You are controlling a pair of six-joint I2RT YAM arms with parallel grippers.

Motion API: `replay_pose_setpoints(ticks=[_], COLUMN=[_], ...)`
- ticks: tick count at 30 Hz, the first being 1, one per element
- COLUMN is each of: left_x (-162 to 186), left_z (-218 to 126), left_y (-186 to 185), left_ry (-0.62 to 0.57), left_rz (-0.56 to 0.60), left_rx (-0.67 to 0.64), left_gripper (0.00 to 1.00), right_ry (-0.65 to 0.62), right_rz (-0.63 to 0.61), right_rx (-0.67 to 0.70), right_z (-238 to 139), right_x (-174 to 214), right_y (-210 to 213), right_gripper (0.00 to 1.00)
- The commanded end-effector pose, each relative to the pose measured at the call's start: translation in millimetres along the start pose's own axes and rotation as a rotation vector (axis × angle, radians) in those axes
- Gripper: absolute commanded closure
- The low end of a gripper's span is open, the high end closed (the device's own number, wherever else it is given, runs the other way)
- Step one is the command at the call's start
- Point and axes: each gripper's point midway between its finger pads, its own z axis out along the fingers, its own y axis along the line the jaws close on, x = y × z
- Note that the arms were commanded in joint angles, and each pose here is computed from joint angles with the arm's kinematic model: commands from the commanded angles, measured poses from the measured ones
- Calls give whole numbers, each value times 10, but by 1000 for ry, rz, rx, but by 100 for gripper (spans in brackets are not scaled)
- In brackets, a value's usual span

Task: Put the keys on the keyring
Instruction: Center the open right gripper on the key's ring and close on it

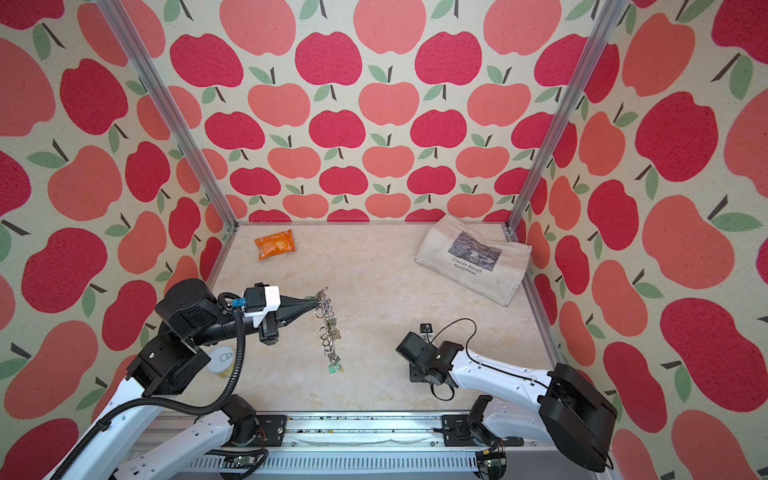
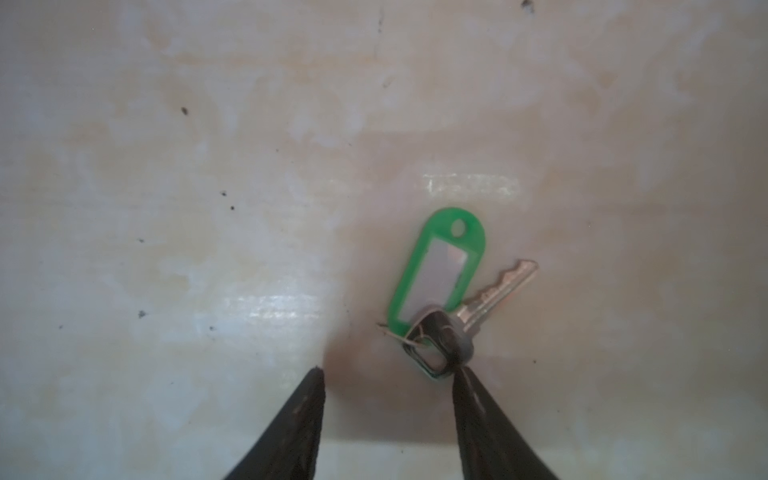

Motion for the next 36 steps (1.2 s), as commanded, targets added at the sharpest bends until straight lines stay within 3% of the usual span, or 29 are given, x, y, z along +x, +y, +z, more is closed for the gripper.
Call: replay_pose_setpoints(ticks=[1, 6, 10, 16, 36], left_x=[-79, -71, -98, -92, -100], left_z=[-47, -40, -53, -74, -42], left_y=[5, 5, 15, 3, 51], left_ry=[-22, -28, -30, -32, -18], left_rz=[34, 31, 33, 34, 36], left_rx=[-14, -14, -19, -24, -32], left_gripper=[100, 100, 100, 100, 100], right_ry=[10, -52, -54, -29, 20], right_rz=[-21, 23, 78, 101, 306], right_rx=[35, 0, 120, 267, 269], right_z=[-100, -221, -261, -260, 13], right_x=[53, -110, -153, -182, -211], right_y=[-142, -28, 22, 22, -35], right_gripper=[47, 62, 71, 68, 66])
